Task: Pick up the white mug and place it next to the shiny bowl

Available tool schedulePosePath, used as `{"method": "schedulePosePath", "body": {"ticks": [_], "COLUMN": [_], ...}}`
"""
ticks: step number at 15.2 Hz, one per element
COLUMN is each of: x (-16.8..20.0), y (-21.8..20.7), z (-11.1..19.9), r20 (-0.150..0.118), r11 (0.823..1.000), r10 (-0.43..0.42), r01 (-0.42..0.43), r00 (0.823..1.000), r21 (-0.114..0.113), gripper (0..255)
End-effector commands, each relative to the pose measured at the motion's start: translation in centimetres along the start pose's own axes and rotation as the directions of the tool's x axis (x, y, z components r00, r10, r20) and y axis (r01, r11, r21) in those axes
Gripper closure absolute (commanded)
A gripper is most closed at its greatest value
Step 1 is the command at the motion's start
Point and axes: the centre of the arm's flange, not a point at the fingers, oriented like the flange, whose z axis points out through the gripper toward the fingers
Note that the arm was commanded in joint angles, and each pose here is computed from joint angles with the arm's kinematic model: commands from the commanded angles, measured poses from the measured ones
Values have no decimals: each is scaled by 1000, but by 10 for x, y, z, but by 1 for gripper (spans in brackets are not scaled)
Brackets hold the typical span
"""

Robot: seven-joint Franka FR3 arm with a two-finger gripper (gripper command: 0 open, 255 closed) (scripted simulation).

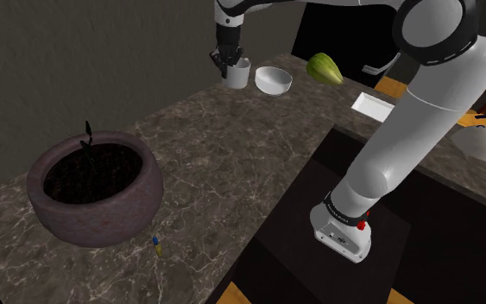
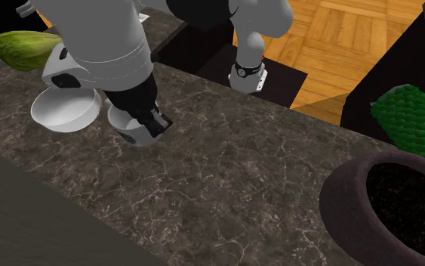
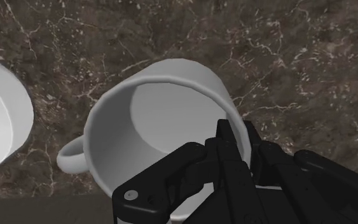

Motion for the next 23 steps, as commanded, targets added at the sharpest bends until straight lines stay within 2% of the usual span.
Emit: {"method": "schedulePosePath", "body": {"ticks": [1, 23], "x": [-6, -47], "y": [27, 314], "z": [5, 19], "r20": [0, 0], "r11": [1000, 1000], "r10": [-1, -1], "r01": [1, 1], "r00": [1000, 1000], "r21": [0, 0], "gripper": [255, 255]}}
